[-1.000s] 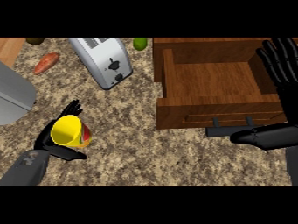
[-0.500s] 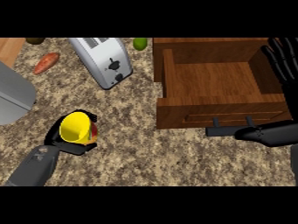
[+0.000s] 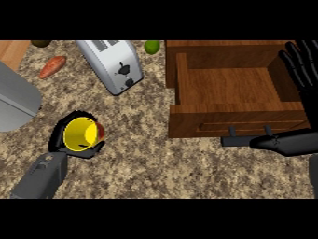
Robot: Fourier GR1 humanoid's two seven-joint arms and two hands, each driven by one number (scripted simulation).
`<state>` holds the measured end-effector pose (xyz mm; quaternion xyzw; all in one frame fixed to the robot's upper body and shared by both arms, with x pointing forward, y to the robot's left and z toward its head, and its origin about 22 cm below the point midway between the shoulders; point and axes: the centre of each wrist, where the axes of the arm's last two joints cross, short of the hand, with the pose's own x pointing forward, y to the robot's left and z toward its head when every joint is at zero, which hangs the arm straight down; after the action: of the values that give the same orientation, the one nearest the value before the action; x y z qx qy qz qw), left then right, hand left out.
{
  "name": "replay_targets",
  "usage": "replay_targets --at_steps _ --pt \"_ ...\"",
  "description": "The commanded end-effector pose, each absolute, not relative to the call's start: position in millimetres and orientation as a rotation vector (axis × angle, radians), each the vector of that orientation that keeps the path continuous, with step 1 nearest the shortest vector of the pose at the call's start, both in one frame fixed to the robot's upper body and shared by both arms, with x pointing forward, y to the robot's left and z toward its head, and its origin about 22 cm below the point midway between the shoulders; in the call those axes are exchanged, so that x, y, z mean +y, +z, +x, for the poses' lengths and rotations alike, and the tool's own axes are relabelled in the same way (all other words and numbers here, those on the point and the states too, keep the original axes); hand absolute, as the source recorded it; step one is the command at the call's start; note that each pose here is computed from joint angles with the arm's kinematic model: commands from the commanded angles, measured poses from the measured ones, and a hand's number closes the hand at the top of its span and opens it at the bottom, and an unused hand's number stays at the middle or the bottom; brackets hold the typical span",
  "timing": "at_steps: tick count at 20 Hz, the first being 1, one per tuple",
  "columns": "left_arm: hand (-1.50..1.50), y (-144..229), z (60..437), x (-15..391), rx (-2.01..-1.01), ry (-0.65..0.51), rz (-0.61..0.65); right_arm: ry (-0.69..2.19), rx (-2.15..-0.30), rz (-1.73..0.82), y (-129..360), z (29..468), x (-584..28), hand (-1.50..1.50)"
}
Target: Pick up the cup, place it into the drawer and close the drawer
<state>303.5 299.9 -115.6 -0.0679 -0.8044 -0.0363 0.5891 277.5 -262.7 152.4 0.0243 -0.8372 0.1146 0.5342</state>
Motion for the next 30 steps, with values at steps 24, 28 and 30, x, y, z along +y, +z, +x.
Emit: replay_targets --at_steps 24,28,30 --pt "1.5 111 428 127 -2.166 -0.1 -0.294 0.263 -1.977 0.009 137 275 -279 -1.5" --pt "1.5 139 426 92 -2.151 -0.151 -0.245 0.257 -1.995 -0.012 150 275 -277 -1.5" --pt "1.5 166 424 75 -2.161 -0.17 -0.254 0.262 -1.972 0.007 138 278 -268 -1.5"
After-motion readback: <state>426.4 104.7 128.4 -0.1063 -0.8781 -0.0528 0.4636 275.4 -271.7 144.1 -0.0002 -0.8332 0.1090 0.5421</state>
